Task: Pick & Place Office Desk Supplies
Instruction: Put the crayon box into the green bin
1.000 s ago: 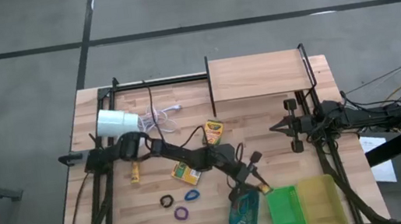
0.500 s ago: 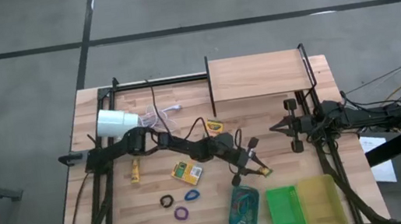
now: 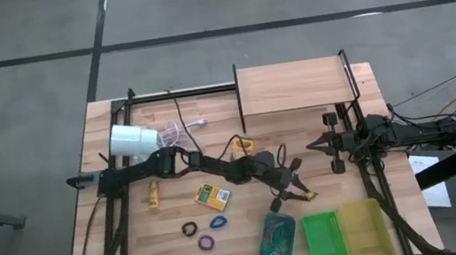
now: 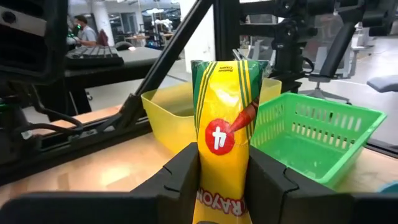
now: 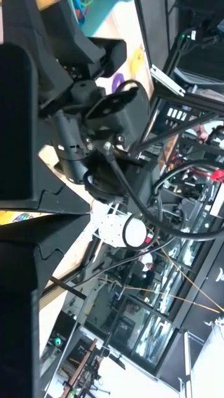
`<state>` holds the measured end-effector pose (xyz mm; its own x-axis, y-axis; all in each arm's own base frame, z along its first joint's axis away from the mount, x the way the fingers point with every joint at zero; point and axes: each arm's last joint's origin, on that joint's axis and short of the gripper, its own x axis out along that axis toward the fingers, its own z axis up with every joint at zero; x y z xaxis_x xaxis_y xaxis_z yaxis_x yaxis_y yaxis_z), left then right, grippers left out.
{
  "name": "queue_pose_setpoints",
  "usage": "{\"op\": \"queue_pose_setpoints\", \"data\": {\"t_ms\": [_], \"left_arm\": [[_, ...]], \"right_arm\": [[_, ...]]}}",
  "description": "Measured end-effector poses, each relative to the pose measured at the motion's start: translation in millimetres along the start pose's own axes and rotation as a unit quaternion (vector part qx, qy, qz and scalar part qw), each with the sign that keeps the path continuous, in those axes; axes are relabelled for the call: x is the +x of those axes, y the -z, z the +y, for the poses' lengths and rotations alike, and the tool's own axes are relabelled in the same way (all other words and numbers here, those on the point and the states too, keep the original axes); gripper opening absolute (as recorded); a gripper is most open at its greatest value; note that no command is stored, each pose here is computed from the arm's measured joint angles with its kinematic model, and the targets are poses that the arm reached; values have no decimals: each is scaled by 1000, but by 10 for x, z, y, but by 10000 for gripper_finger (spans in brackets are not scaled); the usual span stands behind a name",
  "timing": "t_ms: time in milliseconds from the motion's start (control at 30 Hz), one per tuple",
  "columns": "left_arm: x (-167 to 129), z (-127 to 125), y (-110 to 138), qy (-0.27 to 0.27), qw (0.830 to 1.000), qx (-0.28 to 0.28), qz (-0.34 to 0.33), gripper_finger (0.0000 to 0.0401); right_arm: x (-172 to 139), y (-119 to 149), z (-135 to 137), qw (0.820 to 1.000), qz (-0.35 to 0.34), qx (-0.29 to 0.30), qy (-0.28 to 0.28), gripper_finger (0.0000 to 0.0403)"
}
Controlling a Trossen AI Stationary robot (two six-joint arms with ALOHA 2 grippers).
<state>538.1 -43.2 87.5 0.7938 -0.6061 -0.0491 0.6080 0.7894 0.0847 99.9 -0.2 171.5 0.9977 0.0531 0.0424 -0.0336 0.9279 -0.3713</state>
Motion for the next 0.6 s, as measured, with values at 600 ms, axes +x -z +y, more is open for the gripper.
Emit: {"op": "queue_pose_setpoints", "data": {"t_ms": [600], "left_arm": [[350, -169, -434, 47, 998, 34, -28, 110]], "right_arm": [[0, -1, -1, 1000, 0, 0, 0, 8]]}}
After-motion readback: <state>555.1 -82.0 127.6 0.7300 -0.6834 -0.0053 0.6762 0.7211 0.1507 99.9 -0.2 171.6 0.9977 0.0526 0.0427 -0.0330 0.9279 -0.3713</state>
